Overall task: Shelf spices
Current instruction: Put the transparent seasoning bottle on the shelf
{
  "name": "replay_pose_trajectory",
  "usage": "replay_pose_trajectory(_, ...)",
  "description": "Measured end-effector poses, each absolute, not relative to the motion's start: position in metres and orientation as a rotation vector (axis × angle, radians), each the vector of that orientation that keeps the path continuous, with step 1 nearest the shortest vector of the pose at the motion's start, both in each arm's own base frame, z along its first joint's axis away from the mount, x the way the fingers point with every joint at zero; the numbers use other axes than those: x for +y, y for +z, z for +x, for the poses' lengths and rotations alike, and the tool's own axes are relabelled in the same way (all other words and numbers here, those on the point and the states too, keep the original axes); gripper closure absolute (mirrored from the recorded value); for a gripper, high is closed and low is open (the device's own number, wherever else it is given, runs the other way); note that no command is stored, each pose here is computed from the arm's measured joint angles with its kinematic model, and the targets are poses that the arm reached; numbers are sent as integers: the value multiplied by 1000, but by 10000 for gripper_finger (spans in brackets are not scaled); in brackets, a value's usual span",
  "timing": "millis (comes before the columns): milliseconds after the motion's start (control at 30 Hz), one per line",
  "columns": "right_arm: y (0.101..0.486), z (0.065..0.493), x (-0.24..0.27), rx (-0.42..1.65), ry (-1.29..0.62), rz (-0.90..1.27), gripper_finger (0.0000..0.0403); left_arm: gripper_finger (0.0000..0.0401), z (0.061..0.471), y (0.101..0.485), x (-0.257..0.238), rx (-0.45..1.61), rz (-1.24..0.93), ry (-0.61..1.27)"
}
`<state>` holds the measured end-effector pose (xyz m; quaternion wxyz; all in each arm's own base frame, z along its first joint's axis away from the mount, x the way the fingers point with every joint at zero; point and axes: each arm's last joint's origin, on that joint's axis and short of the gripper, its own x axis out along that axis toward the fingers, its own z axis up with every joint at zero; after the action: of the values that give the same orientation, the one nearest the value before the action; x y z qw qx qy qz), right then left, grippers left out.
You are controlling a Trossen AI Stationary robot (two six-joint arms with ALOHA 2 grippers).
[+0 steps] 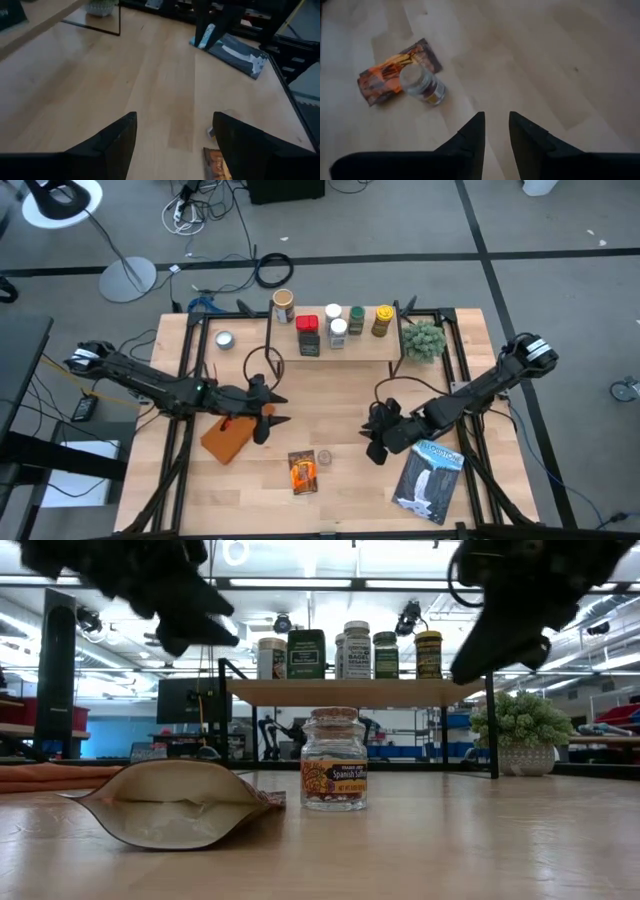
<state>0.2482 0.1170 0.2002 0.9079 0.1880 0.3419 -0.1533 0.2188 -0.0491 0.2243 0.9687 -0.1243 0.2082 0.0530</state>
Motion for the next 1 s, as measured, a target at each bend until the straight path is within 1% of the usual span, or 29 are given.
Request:
replay_pose_trajectory(100,194,243,117,715,-310,381,317,135,228,239,-51,484,-231,126)
replay_pose_trajectory(267,189,242,116,719,-315,377,319,135,255,255,-59,581,-208,149)
replay_pose_trajectory(433,187,241,115,714,-327,369,319,135,284,257,-70,732,-194,177)
replay_pose_trajectory(633,187,240,115,723,-327,356,319,135,319,240,-88,867,-234,175)
replay_pose_trajectory(800,186,239,114,739,-334,344,319,135,346,223,-100,924,-299,167)
replay_pose_trajectory(1000,185,239,114,748,-327,335,319,135,366,207,-108,992,-334,164)
